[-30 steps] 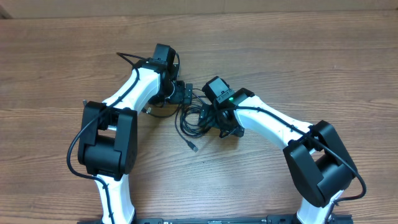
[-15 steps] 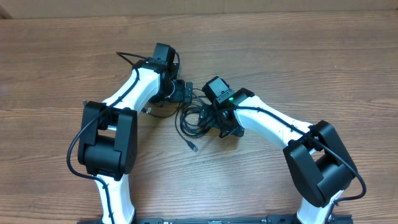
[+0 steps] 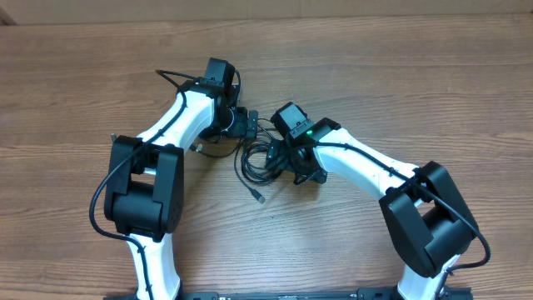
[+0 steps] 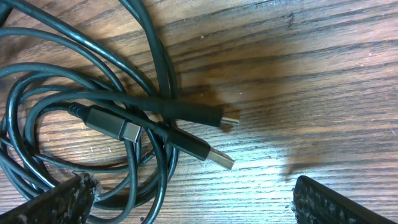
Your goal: Untangle cables
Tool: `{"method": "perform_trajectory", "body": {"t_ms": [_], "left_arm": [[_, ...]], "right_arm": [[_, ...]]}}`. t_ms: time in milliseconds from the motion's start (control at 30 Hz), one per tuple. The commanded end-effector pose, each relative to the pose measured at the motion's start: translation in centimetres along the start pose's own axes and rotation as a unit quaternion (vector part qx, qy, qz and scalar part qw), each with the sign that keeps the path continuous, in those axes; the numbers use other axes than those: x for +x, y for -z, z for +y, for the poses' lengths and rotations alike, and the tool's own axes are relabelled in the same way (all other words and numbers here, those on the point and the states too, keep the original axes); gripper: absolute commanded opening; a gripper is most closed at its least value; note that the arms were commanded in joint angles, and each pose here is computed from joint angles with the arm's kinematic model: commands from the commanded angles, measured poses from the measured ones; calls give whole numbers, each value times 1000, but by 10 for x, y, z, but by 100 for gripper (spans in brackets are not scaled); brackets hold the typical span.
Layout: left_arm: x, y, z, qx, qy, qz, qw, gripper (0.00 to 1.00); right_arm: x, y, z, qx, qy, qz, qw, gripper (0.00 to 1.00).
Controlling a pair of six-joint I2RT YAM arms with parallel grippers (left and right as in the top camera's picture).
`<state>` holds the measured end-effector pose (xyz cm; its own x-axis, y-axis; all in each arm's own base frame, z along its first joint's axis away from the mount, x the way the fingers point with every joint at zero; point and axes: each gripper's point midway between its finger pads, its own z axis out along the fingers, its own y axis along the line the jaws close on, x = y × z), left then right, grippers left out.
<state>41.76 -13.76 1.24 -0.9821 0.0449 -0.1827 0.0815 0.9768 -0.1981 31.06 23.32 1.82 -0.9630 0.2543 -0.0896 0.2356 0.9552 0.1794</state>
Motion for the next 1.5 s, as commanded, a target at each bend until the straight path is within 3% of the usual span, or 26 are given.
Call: {"method": "perform_trajectory", "body": {"t_ms": [0, 1200, 1300, 1467], "left_arm": [[5, -3, 1, -6, -7, 6, 1000, 100], [6, -3, 1, -6, -7, 8, 1000, 100], [8, -3, -9, 22, -7, 14, 1000, 95], [14, 4, -54, 147, -17, 31, 989, 100]], "right_arm": [[-1, -1, 3, -3, 0, -1, 1000, 100], [-1, -1, 3, -3, 0, -1, 1000, 100], [-1, -1, 3, -3, 0, -1, 1000, 100], [-1, -1, 3, -3, 0, -1, 1000, 100]]}}
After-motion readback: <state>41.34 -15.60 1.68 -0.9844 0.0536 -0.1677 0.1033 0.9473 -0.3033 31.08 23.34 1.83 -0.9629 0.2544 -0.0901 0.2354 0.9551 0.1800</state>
